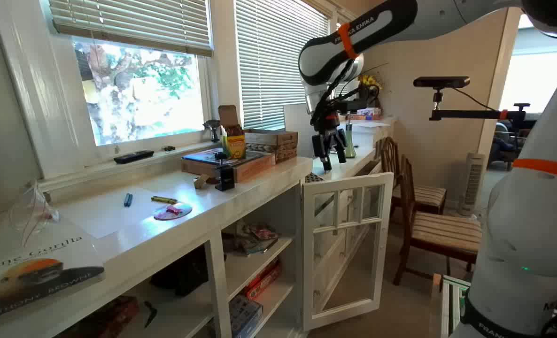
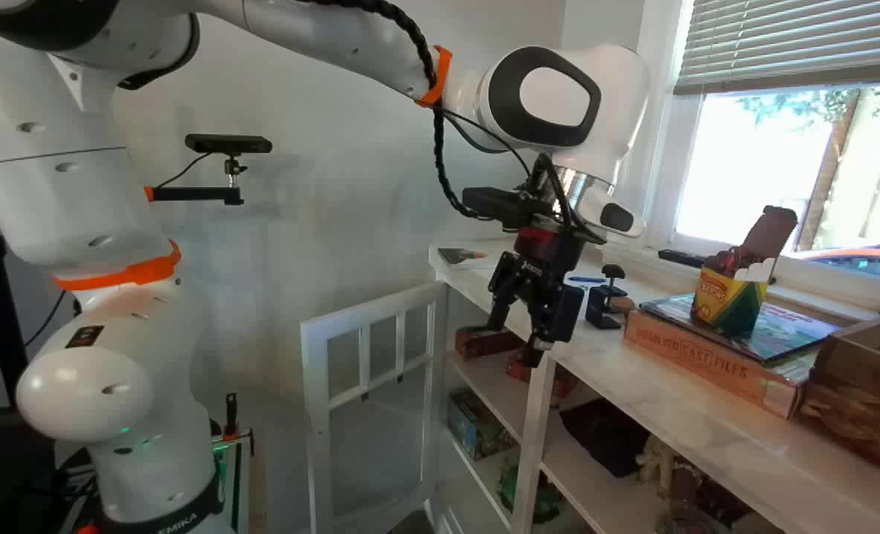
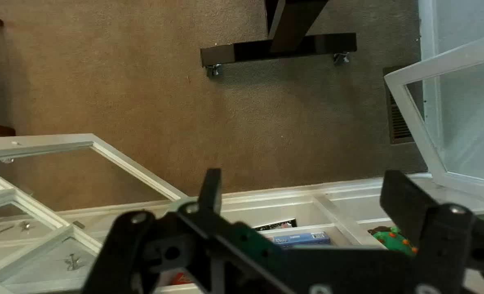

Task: Put the black object on the box, then move one wooden block to the left, then turn the hand of the clock to the left

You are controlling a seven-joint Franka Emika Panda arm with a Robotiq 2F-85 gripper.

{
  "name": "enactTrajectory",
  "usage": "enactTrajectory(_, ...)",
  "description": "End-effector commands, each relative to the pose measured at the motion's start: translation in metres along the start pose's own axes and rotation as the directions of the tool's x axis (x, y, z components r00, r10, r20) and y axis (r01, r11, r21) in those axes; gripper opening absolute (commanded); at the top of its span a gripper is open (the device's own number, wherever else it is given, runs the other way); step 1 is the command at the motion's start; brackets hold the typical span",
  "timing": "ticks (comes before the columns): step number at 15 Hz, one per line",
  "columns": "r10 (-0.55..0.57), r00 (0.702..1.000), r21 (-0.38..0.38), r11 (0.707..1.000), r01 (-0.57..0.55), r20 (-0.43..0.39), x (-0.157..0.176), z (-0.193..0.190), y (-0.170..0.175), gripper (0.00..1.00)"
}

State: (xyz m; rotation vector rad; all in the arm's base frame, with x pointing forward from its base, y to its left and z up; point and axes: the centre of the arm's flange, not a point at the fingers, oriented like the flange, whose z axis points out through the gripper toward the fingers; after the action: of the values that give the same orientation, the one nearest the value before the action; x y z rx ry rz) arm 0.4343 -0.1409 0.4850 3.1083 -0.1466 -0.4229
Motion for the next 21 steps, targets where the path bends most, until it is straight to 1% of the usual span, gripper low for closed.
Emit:
enactTrajectory(1,0.0,1.0,0.0,1.0,0.0,0.0,0.0,0.0,0.0,1.0)
enactTrajectory(7,0.0,1.0,0.0,1.0,0.0,0.0,0.0,0.0,0.0,1.0)
enactTrajectory(8,0.066,0.998,-0.009,0.998,-0.065,0.016,0.008,0.002,0.0,1.0)
enactTrajectory(9,0.084,0.996,-0.021,0.996,-0.084,0.001,0.013,0.002,-0.001,1.0)
enactTrajectory(10,0.087,0.994,-0.027,0.996,-0.089,-0.073,0.02,0.0,-0.007,1.0)
enactTrajectory(11,0.064,0.987,-0.029,0.997,-0.069,-0.144,0.028,-0.004,-0.014,1.0)
enactTrajectory(12,0.018,0.975,-0.019,1.0,-0.022,-0.219,0.037,-0.008,-0.022,1.0)
enactTrajectory(13,-0.006,0.961,0.0,1.0,0.006,-0.277,0.045,-0.012,-0.029,1.0)
enactTrajectory(14,-0.032,0.942,-0.004,0.999,0.032,-0.334,0.053,-0.018,-0.036,1.0)
enactTrajectory(17,-0.085,0.868,0.027,0.993,0.113,-0.489,0.073,-0.027,-0.06,1.0)
enactTrajectory(20,-0.141,0.788,0.065,0.973,0.224,-0.599,0.086,-0.031,-0.076,1.0)
enactTrajectory(21,-0.157,0.771,0.076,0.963,0.257,-0.617,0.089,-0.031,-0.081,1.0)
